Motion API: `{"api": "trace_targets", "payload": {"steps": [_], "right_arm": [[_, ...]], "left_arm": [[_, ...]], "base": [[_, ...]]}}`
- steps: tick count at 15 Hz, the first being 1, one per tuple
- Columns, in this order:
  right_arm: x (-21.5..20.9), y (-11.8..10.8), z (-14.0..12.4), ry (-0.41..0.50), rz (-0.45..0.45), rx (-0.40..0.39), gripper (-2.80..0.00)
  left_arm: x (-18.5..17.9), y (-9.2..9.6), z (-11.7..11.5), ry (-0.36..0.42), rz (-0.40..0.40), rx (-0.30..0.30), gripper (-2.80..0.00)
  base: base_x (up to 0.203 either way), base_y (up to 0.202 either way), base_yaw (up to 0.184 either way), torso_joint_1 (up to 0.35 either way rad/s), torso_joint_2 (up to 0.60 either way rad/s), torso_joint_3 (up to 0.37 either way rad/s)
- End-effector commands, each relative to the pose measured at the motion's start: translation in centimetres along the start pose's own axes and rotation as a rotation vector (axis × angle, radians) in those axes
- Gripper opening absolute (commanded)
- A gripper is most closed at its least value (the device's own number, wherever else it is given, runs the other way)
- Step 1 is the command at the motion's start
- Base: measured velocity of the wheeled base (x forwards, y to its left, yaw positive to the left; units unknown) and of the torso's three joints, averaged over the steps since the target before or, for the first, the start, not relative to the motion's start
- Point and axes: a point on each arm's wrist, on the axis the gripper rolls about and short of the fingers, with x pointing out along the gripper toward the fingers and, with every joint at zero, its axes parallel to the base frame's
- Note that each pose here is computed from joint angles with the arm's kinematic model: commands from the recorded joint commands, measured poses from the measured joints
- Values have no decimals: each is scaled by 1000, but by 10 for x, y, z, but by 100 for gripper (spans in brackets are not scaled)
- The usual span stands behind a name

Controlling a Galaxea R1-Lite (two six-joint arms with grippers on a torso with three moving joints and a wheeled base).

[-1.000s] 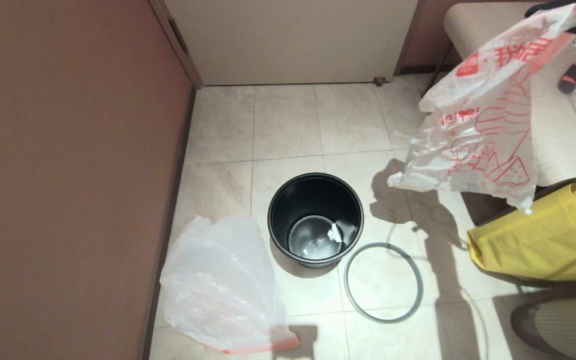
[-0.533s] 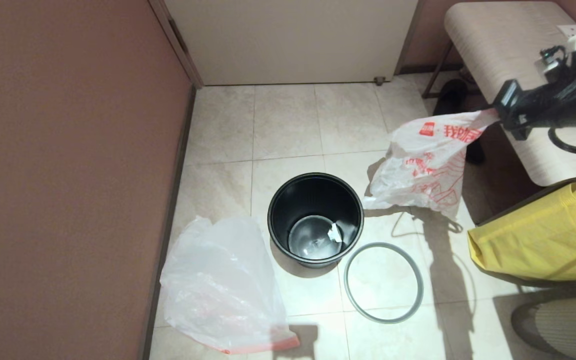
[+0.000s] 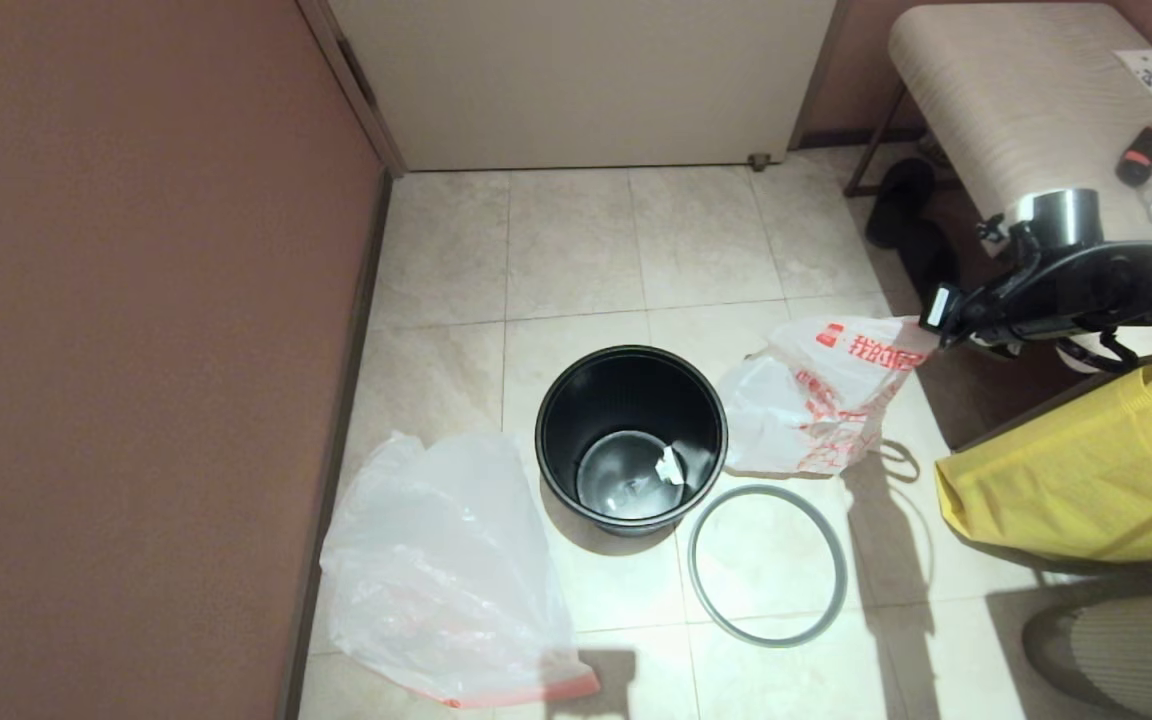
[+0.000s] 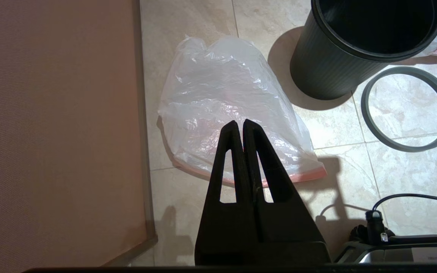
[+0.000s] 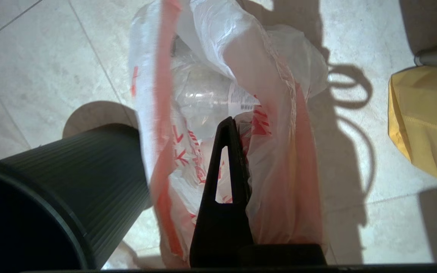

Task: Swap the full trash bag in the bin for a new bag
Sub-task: Place the trash bag on the floor, then pick up a new trash bag

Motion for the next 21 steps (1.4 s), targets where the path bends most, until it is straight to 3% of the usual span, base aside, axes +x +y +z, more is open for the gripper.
{"api": "trace_targets", "payload": {"steps": [1, 3, 4, 5, 8, 12, 15, 19, 20, 21], "right_arm": [[-34, 11, 13, -23, 11, -2, -280], [-63, 20, 14, 7, -66, -21, -280], [-68, 23, 12, -6, -168, -76, -280], [-75, 29, 11, -14, -211, -133, 0], [-76, 37, 19, -103, -197, -183, 0], [-112, 40, 7, -28, -216, -144, 0], [-169, 43, -1, -44, -202, -101, 0], [-230, 37, -37, -8, -160, -96, 0], [-240, 35, -47, 7, -150, -99, -280], [-248, 34, -60, 33, -135, -106, -280]], "left_arm": [[0, 0, 0, 2, 0, 0, -280], [0, 0, 0, 2, 0, 0, -280], [0, 0, 0, 2, 0, 0, -280], [0, 0, 0, 2, 0, 0, -280], [0, 0, 0, 2, 0, 0, -280], [0, 0, 0, 2, 0, 0, -280], [0, 0, 0, 2, 0, 0, -280], [0, 0, 0, 1, 0, 0, -280], [0, 0, 0, 2, 0, 0, -280], [0, 0, 0, 2, 0, 0, -280]], "base": [[0, 0, 0, 0, 0, 0], [0, 0, 0, 0, 0, 0], [0, 0, 0, 0, 0, 0], [0, 0, 0, 0, 0, 0], [0, 0, 0, 0, 0, 0], [0, 0, 0, 0, 0, 0], [0, 0, 0, 0, 0, 0], [0, 0, 0, 0, 0, 0], [0, 0, 0, 0, 0, 0], [0, 0, 0, 0, 0, 0]]}}
